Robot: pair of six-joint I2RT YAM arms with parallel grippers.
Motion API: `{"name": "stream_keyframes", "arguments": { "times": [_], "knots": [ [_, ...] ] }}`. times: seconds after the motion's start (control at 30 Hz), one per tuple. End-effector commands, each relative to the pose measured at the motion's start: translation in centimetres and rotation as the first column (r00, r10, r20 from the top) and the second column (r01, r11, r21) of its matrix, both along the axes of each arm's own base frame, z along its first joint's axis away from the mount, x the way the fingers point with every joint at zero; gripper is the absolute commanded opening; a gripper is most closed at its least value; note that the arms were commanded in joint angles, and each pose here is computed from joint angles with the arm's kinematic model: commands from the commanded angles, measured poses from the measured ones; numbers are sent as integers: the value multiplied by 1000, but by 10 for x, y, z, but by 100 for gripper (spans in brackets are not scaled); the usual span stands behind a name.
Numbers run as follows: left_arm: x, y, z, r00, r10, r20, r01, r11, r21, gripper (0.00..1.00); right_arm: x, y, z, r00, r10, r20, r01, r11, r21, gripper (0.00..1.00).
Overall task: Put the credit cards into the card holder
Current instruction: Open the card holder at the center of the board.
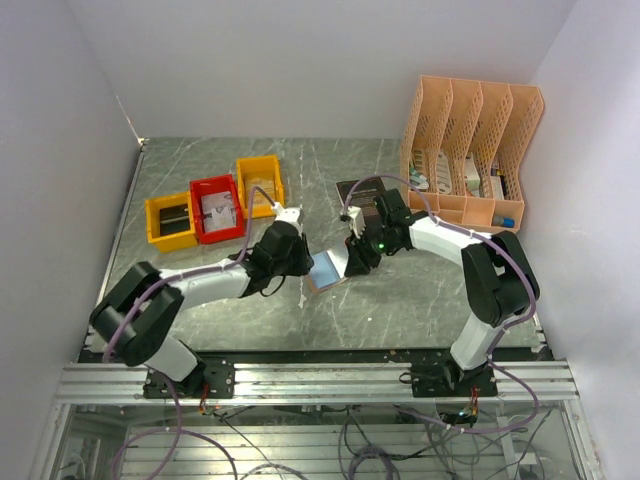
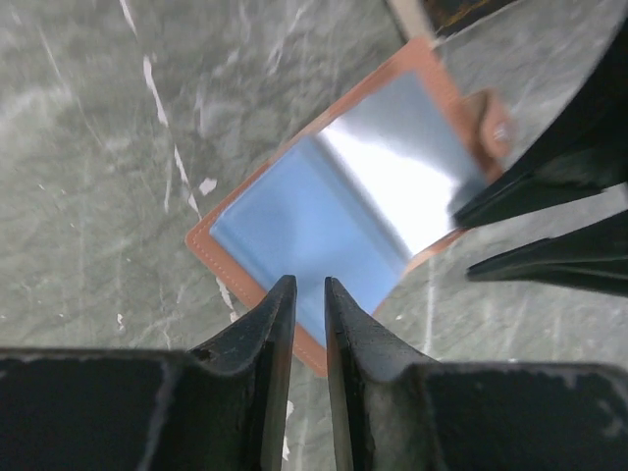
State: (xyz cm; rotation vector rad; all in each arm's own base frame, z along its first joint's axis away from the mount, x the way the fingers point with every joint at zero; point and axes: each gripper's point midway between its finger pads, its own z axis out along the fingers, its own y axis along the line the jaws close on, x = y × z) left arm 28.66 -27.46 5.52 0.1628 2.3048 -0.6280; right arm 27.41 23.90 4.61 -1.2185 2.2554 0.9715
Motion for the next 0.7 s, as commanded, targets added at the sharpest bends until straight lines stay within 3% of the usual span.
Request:
{"name": "stream_keyframes", "arguments": {
  "times": [0.0,0.27,0.67],
  "knots": [
    [16,7,49,991,29,134,-27,1000,-16,31,-5,12,30,998,64,5,-64,990,122,33],
    [33,32,72,977,87,196,-99,994,52,38,-9,15,40,996,89,10,-89,983,160,33],
    [89,84,90,965,192,176,-228,950,215,58,-9,15,43,996,94,13,-95,982,161,33]
  ]
}}
